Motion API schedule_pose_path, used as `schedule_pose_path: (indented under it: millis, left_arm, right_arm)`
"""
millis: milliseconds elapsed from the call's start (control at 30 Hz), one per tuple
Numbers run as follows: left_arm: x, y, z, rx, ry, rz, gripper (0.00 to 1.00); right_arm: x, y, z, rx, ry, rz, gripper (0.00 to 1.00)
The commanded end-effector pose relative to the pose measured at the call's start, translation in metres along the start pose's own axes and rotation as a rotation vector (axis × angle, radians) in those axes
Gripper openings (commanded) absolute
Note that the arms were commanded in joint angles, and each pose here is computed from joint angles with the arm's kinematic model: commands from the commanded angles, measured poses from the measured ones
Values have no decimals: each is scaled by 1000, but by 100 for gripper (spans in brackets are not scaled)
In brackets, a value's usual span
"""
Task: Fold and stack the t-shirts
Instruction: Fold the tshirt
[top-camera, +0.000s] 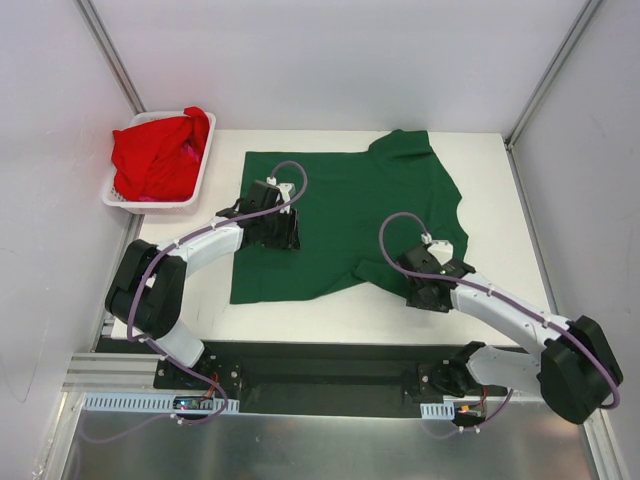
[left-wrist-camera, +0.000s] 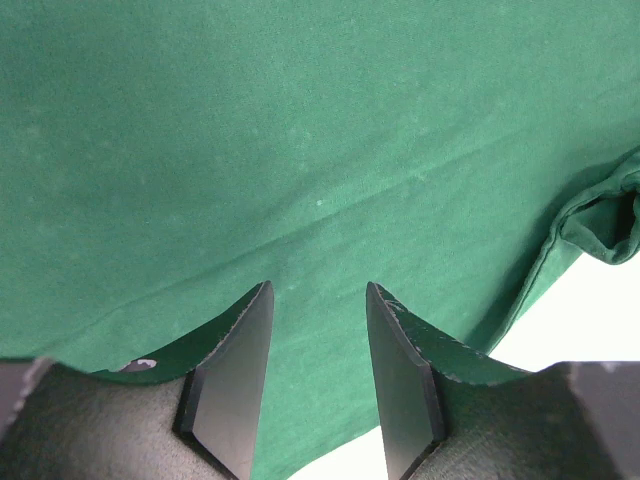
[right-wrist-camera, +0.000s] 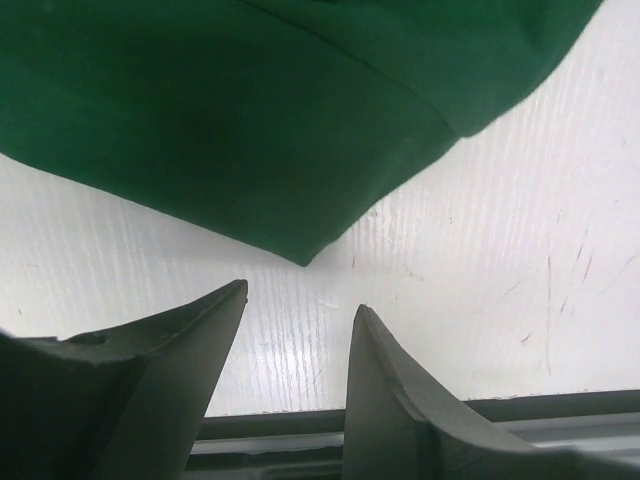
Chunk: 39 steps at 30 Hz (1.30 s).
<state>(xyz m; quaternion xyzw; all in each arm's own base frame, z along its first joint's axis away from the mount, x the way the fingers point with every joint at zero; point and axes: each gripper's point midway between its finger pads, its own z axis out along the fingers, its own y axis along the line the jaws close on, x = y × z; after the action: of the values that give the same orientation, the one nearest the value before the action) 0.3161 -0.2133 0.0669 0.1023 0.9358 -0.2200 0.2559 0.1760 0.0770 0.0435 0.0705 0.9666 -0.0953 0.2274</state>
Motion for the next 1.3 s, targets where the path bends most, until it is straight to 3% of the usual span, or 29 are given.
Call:
schedule_pose_path:
  millis: [0, 500, 900, 1267]
  left_arm:
    - [-18, -6, -4, 23, -43, 27, 42]
    - [-17, -6, -4, 27, -39, 29, 42]
    - [-18, -6, -2, 30, -35, 29, 41]
    - [-18, 0, -3, 13, -39, 24, 42]
  right_arm:
    - [4, 0, -2, -71, -3, 139, 51]
    - [14, 21, 15, -273, 73, 299, 51]
    - [-6, -2, 29, -168, 39, 308, 51]
    - [-16, 9, 45, -192, 58, 312, 51]
